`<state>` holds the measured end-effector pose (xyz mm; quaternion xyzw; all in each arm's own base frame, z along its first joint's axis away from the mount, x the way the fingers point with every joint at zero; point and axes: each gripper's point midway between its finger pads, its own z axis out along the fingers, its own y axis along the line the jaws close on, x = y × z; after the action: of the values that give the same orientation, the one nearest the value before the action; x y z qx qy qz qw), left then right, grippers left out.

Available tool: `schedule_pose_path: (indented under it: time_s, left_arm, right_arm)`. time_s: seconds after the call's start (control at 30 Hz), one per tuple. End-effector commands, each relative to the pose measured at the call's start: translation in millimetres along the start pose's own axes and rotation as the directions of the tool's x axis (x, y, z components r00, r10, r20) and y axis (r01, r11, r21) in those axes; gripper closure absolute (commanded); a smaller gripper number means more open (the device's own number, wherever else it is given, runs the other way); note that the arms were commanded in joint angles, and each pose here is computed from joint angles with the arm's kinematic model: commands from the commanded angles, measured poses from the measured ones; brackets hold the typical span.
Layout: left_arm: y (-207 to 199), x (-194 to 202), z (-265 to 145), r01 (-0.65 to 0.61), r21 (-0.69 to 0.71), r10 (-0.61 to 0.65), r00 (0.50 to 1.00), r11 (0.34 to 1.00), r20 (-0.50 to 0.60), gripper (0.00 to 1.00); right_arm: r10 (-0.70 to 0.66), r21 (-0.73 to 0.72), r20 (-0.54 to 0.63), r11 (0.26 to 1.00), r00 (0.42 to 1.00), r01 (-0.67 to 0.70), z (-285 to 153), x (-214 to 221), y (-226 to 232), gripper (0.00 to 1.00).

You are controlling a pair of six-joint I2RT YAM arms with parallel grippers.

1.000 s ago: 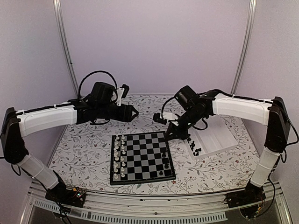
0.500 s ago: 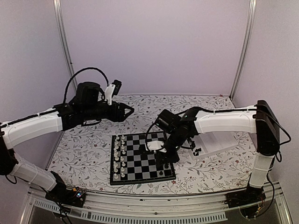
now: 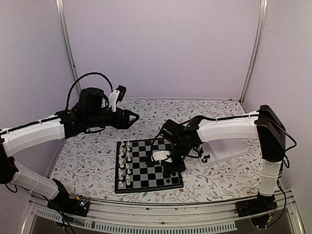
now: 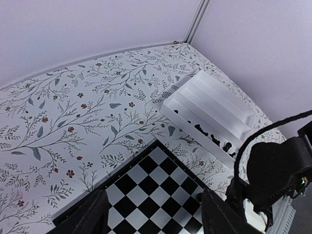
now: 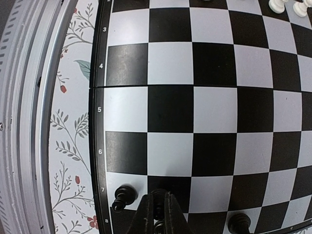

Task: Set up the chess pieces on the board
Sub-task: Place the chess piece on the chessboard.

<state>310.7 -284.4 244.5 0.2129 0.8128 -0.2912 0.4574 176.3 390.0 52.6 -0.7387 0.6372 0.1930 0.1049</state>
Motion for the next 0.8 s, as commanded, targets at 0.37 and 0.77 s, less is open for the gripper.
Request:
schedule_pose_path:
  time_s: [0.37, 0.77]
  left_arm:
    - [4, 0, 3, 0.006, -0.011, -0.006, 1.000, 1.000, 0.009, 0.33]
    - [0, -5, 11, 0.002, 0.010, -0.002, 1.000, 1.000, 0.008, 0.33]
  right_arm:
    - [0.028, 0.023, -0.010, 0.999, 1.000, -0.028, 7, -1, -5, 0.81]
    - [0.025, 0.075, 0.105, 0.997, 0.994, -0.033, -72, -25, -4, 0.77]
